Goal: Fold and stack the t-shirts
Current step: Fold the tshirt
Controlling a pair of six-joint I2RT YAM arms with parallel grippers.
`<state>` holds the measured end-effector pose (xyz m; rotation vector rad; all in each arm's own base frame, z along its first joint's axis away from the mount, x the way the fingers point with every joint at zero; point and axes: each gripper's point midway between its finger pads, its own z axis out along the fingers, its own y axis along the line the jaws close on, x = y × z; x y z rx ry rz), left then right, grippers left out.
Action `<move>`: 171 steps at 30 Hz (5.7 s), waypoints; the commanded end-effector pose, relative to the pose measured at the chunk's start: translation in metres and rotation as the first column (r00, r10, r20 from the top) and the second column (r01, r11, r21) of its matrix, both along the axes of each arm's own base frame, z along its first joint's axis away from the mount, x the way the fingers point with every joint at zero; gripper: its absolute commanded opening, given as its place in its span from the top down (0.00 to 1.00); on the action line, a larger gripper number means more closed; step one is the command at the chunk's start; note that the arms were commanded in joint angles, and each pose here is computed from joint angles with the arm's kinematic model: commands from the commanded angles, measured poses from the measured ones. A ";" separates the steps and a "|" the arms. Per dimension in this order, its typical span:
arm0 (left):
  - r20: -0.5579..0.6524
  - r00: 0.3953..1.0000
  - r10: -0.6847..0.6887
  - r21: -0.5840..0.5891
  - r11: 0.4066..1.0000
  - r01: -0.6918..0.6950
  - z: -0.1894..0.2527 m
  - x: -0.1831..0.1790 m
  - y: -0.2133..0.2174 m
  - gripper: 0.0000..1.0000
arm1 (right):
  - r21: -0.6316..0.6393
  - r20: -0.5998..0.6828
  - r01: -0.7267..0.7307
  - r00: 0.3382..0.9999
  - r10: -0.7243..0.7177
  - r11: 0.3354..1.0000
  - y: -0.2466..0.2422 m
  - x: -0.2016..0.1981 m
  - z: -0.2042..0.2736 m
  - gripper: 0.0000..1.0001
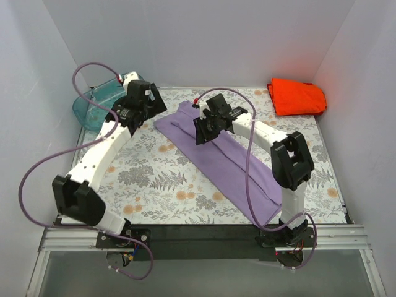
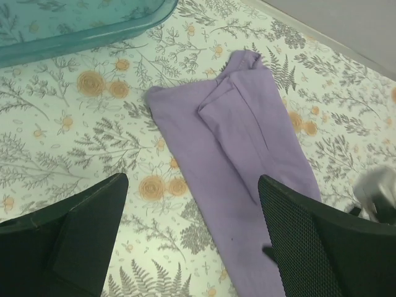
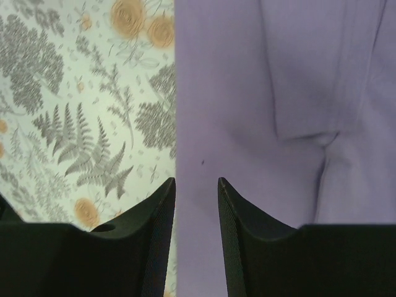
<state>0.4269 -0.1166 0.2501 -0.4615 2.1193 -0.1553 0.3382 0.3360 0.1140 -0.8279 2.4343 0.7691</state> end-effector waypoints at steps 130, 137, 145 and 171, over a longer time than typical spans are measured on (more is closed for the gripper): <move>-0.634 0.659 -0.405 -0.341 0.911 0.232 -0.195 -0.294 -0.071 0.18 | -0.369 -0.376 0.309 0.813 -0.445 0.877 -0.116 -0.262 -0.096 0.55; -0.643 0.646 -0.413 -0.343 0.908 0.239 -0.198 -0.299 -0.074 0.18 | -0.455 -0.358 0.284 0.809 -0.465 0.844 -0.119 -0.267 -0.104 0.55; -0.655 0.632 -0.414 -0.344 0.908 0.238 -0.200 -0.305 -0.076 0.21 | -0.474 -0.333 0.295 0.812 -0.479 0.830 -0.127 -0.266 -0.101 0.81; -0.706 0.622 -0.338 -0.227 0.940 0.254 -0.217 -0.296 -0.080 0.51 | -0.455 -0.347 0.247 0.835 -0.426 0.856 -0.124 -0.268 -0.100 0.99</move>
